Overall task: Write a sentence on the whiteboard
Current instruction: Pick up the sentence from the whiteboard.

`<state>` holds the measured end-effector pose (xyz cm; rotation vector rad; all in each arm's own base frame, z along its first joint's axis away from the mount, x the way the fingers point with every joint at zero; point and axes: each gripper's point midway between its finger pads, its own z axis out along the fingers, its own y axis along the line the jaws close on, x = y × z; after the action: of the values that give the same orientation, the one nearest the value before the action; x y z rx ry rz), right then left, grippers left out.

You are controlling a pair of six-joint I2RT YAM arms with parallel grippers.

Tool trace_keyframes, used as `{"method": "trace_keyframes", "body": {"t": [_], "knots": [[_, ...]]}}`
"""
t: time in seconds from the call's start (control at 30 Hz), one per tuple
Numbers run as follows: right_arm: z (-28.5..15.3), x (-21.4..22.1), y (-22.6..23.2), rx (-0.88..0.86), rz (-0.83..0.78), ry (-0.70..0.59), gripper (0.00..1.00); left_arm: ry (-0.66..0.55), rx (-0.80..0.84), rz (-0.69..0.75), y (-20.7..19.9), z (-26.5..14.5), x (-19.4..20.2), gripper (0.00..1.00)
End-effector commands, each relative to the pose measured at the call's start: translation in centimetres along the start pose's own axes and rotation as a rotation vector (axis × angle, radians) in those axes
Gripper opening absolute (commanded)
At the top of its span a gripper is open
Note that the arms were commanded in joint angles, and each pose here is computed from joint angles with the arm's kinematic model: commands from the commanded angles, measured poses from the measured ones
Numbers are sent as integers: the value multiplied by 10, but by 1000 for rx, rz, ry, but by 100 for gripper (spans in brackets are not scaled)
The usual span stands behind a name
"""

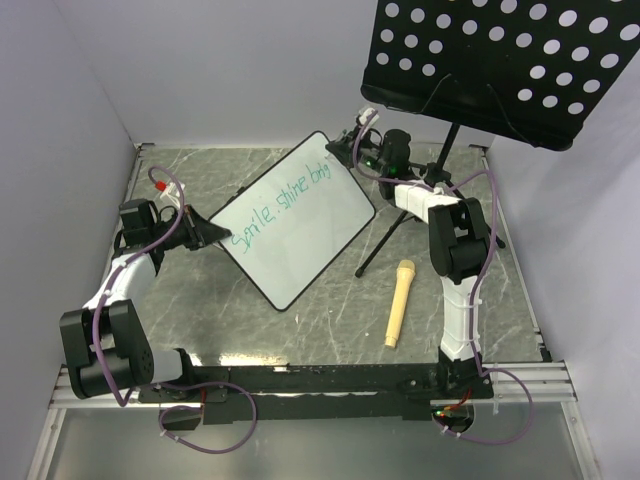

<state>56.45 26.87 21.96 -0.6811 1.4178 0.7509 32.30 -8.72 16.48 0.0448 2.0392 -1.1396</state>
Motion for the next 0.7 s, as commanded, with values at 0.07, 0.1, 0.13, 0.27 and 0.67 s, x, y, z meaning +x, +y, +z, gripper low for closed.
{"method": "trace_keyframes", "body": {"t": [0.07, 0.1, 0.13, 0.27, 0.67], "knots": [[-10, -12, 4, -5, -39, -30, 0, -49, -212, 218, 49, -2, -12, 1], [-10, -10, 5, -5, -37, -27, 0, -49, -212, 222, 48, -1, -12, 1], [-12, -10, 5, -5, -39, -30, 0, -49, -213, 218, 49, -2, -12, 1], [-16, -4, 10, -9, -28, -23, 0, -51, -216, 220, 49, -1, -13, 1], [-21, -6, 16, -22, -16, -34, 0, -52, -223, 212, 51, -1, -13, 1]]}}
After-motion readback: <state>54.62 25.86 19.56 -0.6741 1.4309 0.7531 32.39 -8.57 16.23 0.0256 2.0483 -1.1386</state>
